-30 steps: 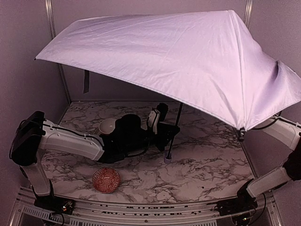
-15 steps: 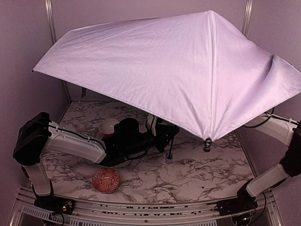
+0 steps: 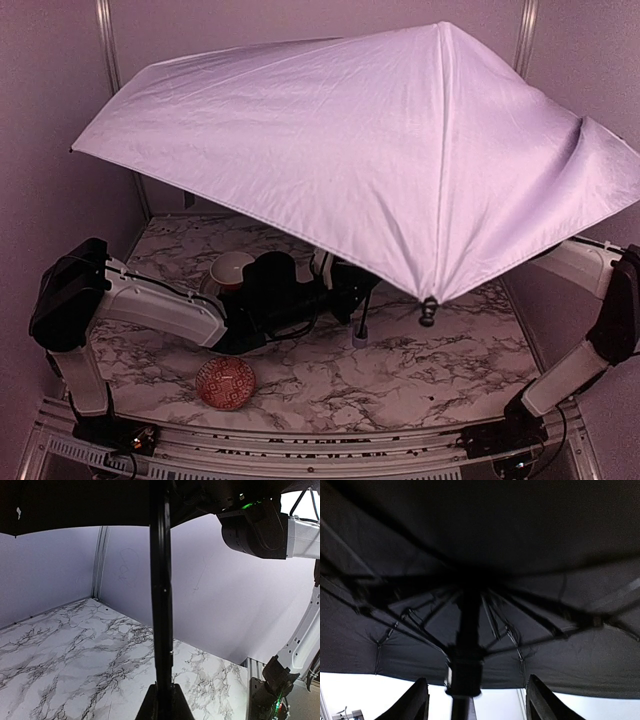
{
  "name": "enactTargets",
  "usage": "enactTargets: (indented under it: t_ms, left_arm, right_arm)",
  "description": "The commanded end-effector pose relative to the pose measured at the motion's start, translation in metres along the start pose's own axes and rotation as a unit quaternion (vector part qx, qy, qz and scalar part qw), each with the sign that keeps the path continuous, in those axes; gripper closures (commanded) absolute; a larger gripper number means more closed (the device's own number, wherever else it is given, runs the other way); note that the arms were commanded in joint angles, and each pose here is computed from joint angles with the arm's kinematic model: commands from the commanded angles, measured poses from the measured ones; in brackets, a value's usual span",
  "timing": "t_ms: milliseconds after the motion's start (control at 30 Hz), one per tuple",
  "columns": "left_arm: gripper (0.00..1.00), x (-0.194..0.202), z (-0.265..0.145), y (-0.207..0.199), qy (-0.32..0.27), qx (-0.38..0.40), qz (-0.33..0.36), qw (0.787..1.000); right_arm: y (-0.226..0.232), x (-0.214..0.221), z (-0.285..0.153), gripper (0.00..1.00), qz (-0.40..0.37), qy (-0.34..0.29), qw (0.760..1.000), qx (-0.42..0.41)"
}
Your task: Put away the umbrella
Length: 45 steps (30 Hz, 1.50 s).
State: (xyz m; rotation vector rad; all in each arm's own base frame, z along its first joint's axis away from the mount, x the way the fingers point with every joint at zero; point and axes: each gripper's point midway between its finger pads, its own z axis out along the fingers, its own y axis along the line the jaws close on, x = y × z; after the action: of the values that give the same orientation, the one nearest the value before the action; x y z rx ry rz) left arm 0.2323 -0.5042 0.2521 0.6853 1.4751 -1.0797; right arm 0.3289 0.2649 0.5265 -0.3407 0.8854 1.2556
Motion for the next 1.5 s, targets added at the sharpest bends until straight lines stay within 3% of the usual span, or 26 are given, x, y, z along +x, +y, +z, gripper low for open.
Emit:
enactTargets:
  t_ms: [0, 200, 500, 767, 867, 933, 1033, 1133, 1300, 1467]
  left_arm:
    - [1.00, -0.031, 0.000, -0.009, -0.059, 0.014, 0.007, 0.998]
    - [1.00, -0.031, 0.000, -0.009, -0.058, 0.014, 0.009, 0.998]
    - [1.00, -0.031, 0.000, -0.009, -0.058, 0.013, 0.012, 0.998]
    - [1.00, -0.031, 0.000, -0.010, -0.056, 0.012, 0.016, 0.998]
    - [1.00, -0.031, -0.001, -0.009, -0.055, 0.009, 0.019, 0.998]
    - [1.00, -0.031, -0.001, -0.008, -0.056, 0.005, 0.019, 0.998]
    - [1.00, -0.034, -0.002, -0.002, -0.059, -0.014, 0.020, 0.998]
    - [1.00, -0.037, -0.003, 0.012, -0.059, -0.061, 0.030, 0.996]
    - [1.00, -0.032, 0.000, 0.026, -0.035, -0.157, 0.080, 0.984]
    - [1.00, -0.034, 0.003, 0.034, -0.035, -0.206, 0.085, 0.974]
  right_arm:
    - [0.011, -0.024, 0.009, 0.36, -0.023, -0.026, 0.999, -0.017]
    - [0.008, -0.022, 0.013, 0.48, -0.016, -0.019, 1.000, -0.016]
    - [0.006, -0.020, 0.013, 0.57, -0.021, -0.016, 1.000, -0.009]
    - [0.003, -0.018, 0.013, 0.94, -0.031, -0.007, 0.999, -0.002]
    - [0.003, -0.018, 0.012, 1.00, -0.038, -0.007, 0.999, 0.003]
    - [0.001, -0.017, 0.011, 0.94, -0.040, -0.003, 0.999, 0.010]
    - [-0.007, -0.010, 0.009, 0.59, -0.055, 0.013, 0.998, 0.037]
    - [-0.013, 0.000, 0.006, 0.38, -0.097, 0.031, 0.990, 0.093]
    - [-0.020, 0.009, -0.001, 0.33, -0.180, 0.037, 0.965, 0.188]
    - [-0.024, 0.028, -0.001, 0.36, -0.185, 0.056, 0.962, 0.193]
